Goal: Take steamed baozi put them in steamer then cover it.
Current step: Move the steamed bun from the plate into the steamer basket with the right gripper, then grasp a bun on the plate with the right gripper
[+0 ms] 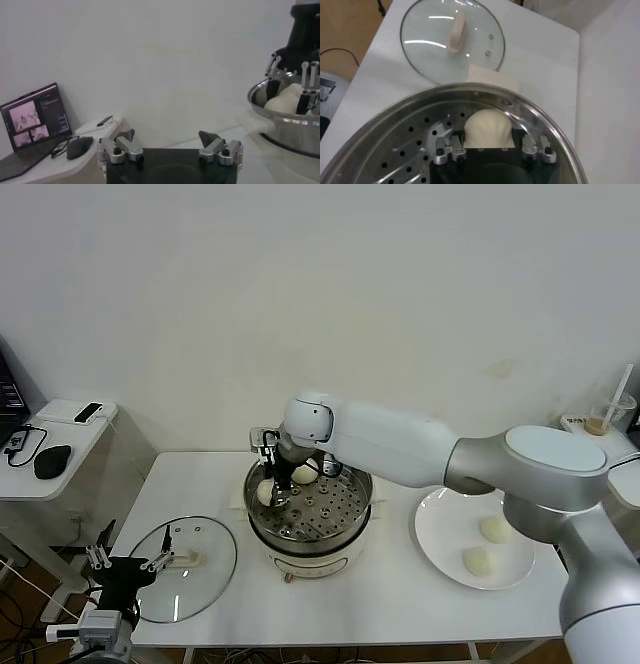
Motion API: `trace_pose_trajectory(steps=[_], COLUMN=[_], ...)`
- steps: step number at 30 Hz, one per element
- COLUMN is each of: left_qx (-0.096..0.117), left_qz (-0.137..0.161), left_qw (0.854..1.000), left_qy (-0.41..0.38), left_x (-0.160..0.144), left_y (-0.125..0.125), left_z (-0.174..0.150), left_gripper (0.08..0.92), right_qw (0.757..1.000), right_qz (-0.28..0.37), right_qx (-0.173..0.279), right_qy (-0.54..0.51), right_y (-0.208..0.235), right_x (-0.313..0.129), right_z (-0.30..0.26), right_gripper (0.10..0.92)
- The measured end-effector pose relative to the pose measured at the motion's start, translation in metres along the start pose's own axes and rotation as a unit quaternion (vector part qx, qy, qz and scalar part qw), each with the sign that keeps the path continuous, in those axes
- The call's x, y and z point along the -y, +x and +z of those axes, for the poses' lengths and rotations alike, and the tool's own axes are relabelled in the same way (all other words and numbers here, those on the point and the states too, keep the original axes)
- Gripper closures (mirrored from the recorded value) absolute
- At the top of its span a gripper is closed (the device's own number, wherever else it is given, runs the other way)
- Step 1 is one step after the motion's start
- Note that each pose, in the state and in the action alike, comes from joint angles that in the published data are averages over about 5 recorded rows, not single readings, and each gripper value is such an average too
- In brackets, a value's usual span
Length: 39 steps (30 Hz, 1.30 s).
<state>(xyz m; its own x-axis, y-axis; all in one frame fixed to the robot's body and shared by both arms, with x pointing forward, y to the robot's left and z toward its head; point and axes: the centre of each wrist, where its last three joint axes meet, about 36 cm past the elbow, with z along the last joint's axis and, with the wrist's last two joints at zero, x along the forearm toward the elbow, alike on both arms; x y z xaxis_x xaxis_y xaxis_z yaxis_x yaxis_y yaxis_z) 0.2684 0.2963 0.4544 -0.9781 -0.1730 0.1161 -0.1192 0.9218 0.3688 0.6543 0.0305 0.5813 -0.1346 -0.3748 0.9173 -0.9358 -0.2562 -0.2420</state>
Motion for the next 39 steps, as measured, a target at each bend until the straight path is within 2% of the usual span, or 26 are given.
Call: trace_pose_trajectory(steps=[3,6,13,20,29,39], left_qx=[0.001,0.002,0.006,0.005,0.010,0.006], left_qz=[0.000,0.001,0.002,0.003,0.014,0.021], left_qw=[1.000,1.000,1.000,1.000,1.000,1.000], left_qy=[0.000,0.000,-0.001,-0.002,-0.004,-0.014], left_x=[0.000,-0.001,-0.004,-0.006,-0.002,-0.002], left_y=[0.000,0.000,-0.002,-0.001,0.002,0.006], left_z=[0.000,-0.001,-0.004,-0.004,-0.008,-0.006], left_gripper=[0.177,0.177,0.177,0.177,0.177,0.177], right_qw=[1.000,1.000,0.999,0.998,0.997,0.996], right_qz=[0.000,0.000,0.003,0.007,0.008,0.015], right_qx=[-0.003,-0.006,-0.021,-0.046,-0.071,-0.091], right_qy=[0.005,0.012,0.037,0.048,0.027,-0.021], right_y=[0.005,0.015,0.062,0.123,0.172,0.172], right_x=[0.002,0.005,0.008,-0.003,-0.064,-0.160], right_z=[0.001,0.005,0.032,0.085,0.187,0.292], right_gripper=[0.236,0.205,0.199,0.200,0.200,0.200])
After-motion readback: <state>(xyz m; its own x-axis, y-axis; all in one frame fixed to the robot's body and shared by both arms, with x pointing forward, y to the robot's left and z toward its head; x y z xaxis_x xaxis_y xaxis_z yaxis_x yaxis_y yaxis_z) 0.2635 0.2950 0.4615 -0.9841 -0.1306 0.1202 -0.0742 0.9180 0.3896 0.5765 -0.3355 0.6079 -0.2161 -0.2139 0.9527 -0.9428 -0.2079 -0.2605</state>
